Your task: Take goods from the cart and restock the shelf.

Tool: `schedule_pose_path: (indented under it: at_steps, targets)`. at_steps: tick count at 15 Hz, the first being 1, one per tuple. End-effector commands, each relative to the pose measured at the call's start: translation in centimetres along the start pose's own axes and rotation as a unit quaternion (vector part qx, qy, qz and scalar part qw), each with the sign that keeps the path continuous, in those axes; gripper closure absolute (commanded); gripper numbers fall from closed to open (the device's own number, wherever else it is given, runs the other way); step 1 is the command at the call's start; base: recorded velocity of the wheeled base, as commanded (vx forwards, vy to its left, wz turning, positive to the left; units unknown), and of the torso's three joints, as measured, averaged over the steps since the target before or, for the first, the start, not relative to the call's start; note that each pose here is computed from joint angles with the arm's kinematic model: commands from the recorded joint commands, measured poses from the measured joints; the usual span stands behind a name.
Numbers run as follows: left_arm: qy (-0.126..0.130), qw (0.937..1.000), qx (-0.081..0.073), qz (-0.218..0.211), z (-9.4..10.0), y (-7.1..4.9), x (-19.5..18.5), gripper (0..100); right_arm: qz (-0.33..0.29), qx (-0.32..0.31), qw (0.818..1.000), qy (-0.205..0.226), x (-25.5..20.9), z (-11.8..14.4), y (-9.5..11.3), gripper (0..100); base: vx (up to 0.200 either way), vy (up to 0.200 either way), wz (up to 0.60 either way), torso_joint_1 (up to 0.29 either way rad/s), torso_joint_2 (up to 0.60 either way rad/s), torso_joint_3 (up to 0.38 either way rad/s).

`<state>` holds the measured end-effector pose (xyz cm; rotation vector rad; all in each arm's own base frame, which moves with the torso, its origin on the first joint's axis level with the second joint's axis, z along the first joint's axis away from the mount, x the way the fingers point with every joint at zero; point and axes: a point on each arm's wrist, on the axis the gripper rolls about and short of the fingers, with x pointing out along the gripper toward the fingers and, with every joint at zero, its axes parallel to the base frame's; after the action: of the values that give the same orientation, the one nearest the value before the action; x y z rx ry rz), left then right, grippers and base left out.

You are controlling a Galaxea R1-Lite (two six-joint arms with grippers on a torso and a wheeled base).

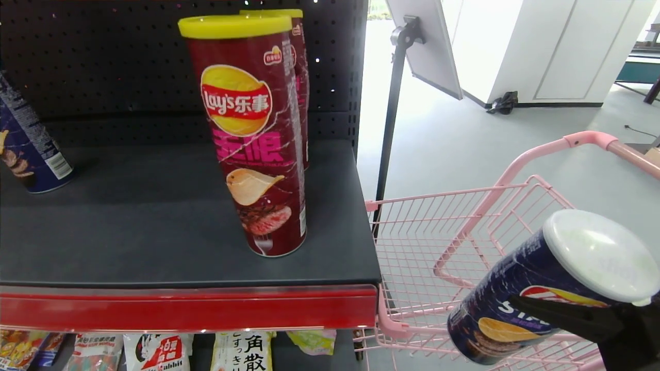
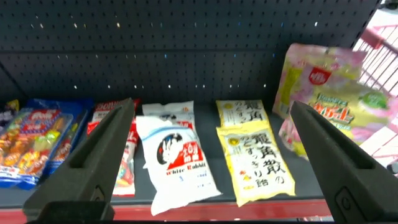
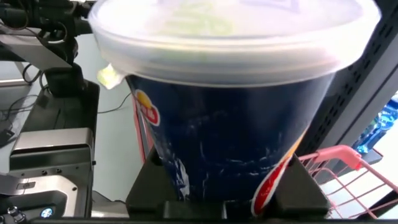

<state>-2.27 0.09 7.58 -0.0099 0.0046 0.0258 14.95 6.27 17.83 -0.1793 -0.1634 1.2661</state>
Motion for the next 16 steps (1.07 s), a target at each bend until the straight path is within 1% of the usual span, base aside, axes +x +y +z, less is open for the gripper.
schedule_pose_path:
  at_steps: [1, 11, 16]
  targets:
    - [0.001, 1.0, 0.0, 0.0, 0.0, 0.0, 0.0, 0, 0.0, -0.002, 1.0, -0.001, -0.1, 0.1, 0.1, 100, 0.0, 0.0, 0.0, 0.193, -0.51, -0.33]
    - [0.001, 1.0, 0.0, 0.0, 0.0, 0.0, 0.0, 0, 0.003, -0.015, 1.0, -0.01, -0.3, 0.6, 0.5, 100, 0.0, 0.0, 0.0, 0.231, -0.57, -0.334]
    - [0.001, 1.0, 0.0, 0.0, 0.0, 0.0, 0.0, 0, 0.012, -0.035, 0.999, -0.026, -0.2, 1.7, 0.8, 100, 0.0, 0.0, 0.0, 0.191, -0.43, -0.241]
